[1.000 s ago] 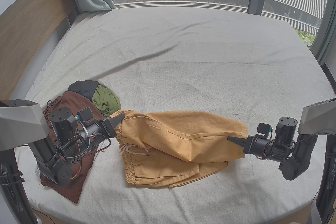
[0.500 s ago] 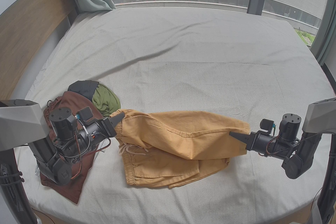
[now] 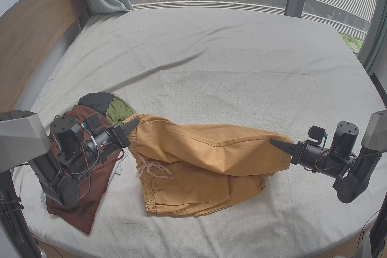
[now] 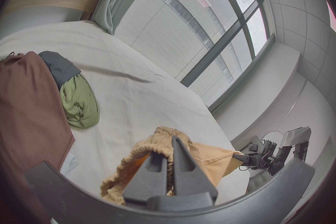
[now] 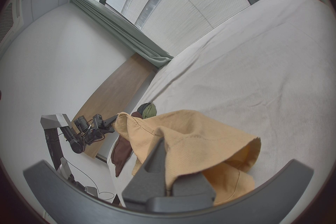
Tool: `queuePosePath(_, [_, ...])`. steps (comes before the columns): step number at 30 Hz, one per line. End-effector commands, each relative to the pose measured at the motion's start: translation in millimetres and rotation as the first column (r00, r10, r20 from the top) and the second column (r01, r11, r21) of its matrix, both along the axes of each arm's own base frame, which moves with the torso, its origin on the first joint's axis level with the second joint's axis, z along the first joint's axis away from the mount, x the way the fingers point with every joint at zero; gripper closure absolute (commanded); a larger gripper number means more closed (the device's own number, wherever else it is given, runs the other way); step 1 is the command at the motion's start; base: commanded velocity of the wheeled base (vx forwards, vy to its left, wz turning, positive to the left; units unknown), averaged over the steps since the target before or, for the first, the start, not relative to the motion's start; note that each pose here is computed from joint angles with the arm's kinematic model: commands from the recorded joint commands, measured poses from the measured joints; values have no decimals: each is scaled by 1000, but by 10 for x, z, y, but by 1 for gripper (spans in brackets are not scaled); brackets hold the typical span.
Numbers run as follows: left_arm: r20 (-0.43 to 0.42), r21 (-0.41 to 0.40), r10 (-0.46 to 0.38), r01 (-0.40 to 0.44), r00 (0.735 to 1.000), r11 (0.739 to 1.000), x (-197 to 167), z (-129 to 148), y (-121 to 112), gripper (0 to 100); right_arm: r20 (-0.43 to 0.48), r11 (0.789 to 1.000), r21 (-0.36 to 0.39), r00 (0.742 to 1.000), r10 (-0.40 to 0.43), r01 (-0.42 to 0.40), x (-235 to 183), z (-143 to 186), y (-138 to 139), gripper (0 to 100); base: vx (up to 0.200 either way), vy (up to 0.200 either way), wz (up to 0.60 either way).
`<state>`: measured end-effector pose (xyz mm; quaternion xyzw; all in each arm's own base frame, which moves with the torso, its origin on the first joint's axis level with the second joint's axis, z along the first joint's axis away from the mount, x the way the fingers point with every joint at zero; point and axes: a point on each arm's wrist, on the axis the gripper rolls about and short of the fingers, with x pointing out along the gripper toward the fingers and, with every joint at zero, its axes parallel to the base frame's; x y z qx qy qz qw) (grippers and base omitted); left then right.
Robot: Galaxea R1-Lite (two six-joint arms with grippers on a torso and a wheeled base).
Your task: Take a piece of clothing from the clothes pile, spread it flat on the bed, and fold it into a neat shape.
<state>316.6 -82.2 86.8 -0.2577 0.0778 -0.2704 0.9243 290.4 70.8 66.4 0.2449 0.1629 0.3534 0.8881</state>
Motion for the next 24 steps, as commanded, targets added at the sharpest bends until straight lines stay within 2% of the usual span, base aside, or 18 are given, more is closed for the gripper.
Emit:
queuePosePath(1, [57, -15, 11, -10, 998, 1000, 1, 168, 63, 100, 53, 1000, 11, 999, 2, -2, -60, 172, -10, 100, 0, 0, 0])
queuePosePath(14, [106, -26, 13, -11, 994, 1000, 11, 299, 76, 100, 122, 1000, 28, 992, 0, -3, -149, 393, -28, 100, 0, 0, 0])
queuePosePath(24, [131, -32, 8, -4, 991, 999, -27, 389, 78, 100, 129, 998, 63, 992, -3, -5, -184, 491, -30, 100, 0, 0, 0])
